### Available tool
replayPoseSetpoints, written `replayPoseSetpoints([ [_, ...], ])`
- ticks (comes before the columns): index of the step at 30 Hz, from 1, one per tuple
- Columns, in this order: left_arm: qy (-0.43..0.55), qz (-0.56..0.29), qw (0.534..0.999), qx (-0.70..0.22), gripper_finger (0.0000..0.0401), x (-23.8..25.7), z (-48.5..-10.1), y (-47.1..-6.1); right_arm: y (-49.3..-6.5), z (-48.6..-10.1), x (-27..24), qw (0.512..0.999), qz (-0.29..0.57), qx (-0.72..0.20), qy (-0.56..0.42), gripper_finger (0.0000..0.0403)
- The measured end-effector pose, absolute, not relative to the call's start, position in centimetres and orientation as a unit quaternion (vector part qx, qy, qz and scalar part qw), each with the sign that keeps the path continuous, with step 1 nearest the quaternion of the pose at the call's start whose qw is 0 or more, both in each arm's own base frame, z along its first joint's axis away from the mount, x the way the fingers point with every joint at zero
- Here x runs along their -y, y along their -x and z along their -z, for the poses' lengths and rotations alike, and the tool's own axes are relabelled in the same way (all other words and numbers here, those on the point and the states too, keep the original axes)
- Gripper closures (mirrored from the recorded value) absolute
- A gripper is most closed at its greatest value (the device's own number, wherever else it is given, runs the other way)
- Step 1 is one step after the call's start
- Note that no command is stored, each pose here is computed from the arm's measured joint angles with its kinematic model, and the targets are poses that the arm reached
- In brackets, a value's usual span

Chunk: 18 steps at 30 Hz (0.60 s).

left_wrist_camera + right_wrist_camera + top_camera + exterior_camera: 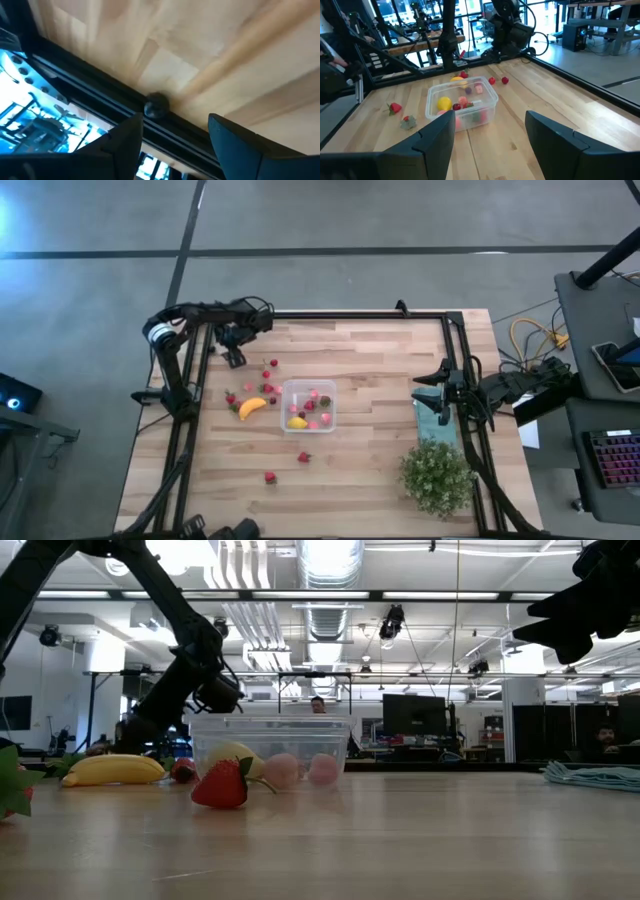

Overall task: Pick and placing Produce into tupperware
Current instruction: Put the black cherry into the transparent bin

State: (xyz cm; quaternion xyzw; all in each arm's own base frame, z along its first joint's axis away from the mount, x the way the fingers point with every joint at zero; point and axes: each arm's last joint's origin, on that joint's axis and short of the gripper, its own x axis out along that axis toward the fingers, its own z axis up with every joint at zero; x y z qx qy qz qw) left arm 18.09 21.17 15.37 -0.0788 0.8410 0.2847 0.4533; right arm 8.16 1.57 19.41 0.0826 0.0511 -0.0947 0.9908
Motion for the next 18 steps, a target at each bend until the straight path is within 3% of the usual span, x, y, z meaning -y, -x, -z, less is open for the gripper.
replayPoseSetpoints([
  [18,0.112,-0.299,0.449,-0.834,0.0191,-22.9,-15.4,-16.3,-8.2,-19.4,-1.6,0.991,0.095,-0.051,-0.083,0.017],
])
